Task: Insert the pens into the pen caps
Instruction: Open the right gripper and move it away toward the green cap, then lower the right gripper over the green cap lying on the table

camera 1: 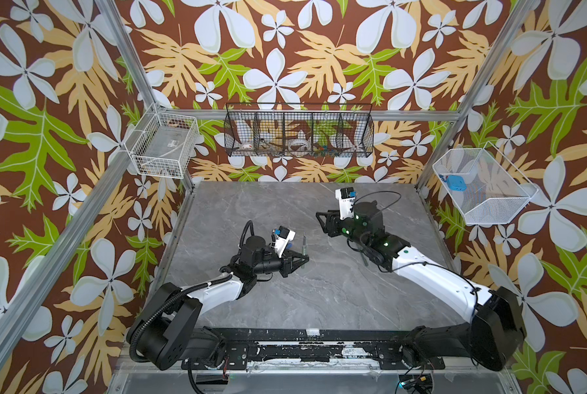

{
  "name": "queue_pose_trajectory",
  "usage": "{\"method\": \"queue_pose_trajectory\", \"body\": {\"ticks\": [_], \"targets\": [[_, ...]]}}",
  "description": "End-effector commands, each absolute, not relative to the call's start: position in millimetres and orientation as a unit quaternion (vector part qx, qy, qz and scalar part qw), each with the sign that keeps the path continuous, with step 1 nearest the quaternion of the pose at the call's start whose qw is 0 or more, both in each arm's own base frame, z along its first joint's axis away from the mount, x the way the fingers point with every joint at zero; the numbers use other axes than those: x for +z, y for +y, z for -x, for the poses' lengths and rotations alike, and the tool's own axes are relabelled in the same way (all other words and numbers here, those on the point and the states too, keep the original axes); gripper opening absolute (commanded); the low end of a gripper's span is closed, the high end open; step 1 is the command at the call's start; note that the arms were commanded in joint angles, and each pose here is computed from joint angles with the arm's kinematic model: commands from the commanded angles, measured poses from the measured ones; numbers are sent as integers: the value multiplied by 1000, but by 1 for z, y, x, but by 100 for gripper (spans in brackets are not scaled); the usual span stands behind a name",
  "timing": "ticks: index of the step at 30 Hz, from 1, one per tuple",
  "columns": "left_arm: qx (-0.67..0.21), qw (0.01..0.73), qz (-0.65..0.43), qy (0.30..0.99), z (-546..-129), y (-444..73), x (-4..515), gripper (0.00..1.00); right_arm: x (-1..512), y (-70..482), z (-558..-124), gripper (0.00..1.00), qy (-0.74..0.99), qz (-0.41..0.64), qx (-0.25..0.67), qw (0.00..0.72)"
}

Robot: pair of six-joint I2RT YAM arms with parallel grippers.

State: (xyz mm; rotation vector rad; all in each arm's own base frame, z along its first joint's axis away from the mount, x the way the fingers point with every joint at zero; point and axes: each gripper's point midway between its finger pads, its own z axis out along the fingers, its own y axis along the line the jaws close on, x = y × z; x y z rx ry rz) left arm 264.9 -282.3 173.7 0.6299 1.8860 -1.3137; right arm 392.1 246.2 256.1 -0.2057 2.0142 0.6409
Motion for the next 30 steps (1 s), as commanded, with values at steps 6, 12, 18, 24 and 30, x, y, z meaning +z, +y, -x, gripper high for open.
{"method": "queue_pose_trajectory", "body": {"ticks": [6,12,18,24,30], "targets": [[-487,400,-253,734,-267,-276,180,0,156,219,-451,59,924,146,96,339],[-479,424,-252,726,-265,-270,190,0,117,216,-493,59,936,159,65,308],[-461,454,-242,723,-267,-262,195,0,91,219,-517,59,940,162,71,292],[-446,466,-235,727,-270,-257,192,0,73,222,-531,59,940,173,75,283],[-443,468,-234,728,-270,-256,192,0,49,215,-538,59,946,166,99,261]]}}
